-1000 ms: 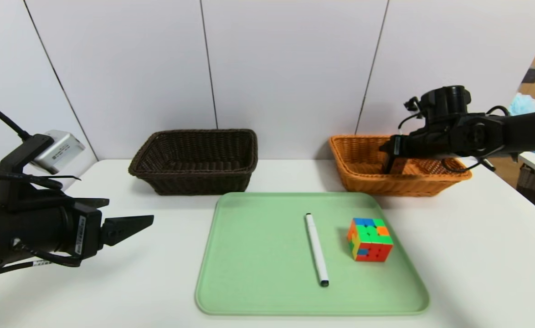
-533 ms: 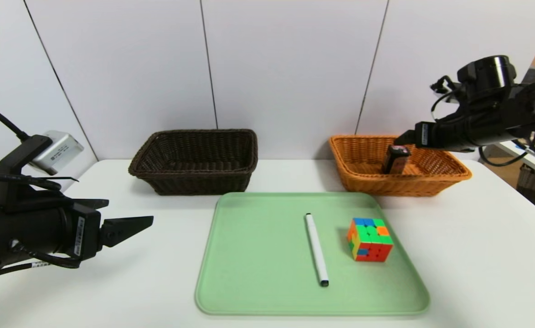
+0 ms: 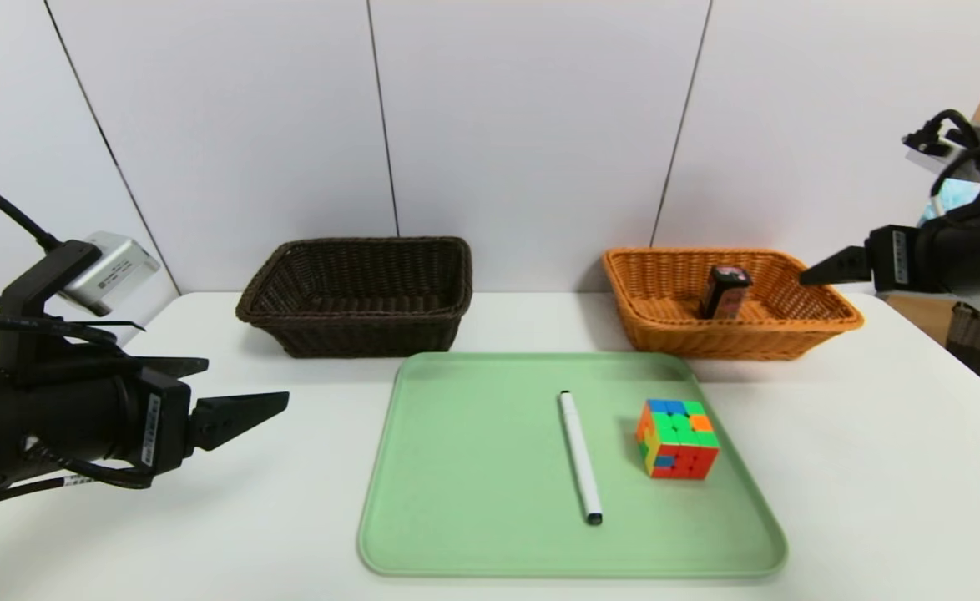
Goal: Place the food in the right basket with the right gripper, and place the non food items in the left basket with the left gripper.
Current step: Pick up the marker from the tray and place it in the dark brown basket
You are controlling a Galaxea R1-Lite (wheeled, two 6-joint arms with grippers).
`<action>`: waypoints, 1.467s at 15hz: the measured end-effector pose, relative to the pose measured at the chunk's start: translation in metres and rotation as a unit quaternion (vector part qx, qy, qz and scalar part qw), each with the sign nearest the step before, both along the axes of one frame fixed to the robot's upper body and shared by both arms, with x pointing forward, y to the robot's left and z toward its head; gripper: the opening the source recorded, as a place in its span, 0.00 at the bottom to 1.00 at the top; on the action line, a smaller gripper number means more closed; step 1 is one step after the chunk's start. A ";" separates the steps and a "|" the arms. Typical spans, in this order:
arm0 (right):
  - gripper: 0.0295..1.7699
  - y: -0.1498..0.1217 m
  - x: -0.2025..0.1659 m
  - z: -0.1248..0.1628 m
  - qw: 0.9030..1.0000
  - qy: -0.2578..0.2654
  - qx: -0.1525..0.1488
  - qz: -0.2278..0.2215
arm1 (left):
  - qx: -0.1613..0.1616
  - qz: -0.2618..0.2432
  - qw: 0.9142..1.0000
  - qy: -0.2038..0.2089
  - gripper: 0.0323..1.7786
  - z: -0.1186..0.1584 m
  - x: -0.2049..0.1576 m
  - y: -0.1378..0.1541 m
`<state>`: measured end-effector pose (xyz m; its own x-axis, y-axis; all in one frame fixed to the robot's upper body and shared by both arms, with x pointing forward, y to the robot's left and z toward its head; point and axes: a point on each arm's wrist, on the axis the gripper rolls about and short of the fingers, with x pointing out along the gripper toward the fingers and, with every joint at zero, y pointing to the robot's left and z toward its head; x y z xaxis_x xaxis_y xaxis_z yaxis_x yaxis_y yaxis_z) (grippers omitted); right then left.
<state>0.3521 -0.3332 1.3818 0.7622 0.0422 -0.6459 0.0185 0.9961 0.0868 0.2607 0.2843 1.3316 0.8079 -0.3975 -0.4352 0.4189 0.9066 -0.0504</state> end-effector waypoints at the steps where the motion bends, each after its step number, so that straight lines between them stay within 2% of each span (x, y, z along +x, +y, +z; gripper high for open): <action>1: 0.94 0.000 -0.015 -0.002 1.000 0.005 0.000 0.002 | -0.002 -0.007 1.000 -0.006 0.95 0.001 0.001 -0.003; 4: 0.95 0.002 -0.058 -0.010 1.000 0.012 0.002 0.016 | -0.009 -0.029 0.999 -0.024 0.95 0.003 0.009 -0.014; 8: 0.96 0.003 -0.109 -0.023 0.999 0.008 0.015 0.052 | -0.007 -0.053 0.998 -0.022 0.95 -0.001 0.024 -0.031; 12: 0.96 0.005 -0.143 -0.037 0.997 0.003 0.018 0.070 | 0.012 -0.041 0.999 -0.024 0.95 -0.017 0.049 -0.055; 14: 0.96 0.006 -0.154 -0.044 0.997 0.004 0.019 0.075 | 0.029 -0.026 0.999 -0.027 0.95 -0.028 0.062 -0.072; 19: 0.96 0.006 -0.162 -0.052 0.997 0.009 0.023 0.074 | 0.069 0.029 0.996 -0.046 0.95 -0.049 0.080 -0.136; 22: 0.96 0.006 -0.165 -0.055 0.997 0.009 0.026 0.074 | 0.045 0.030 0.998 -0.028 0.95 -0.057 0.080 -0.168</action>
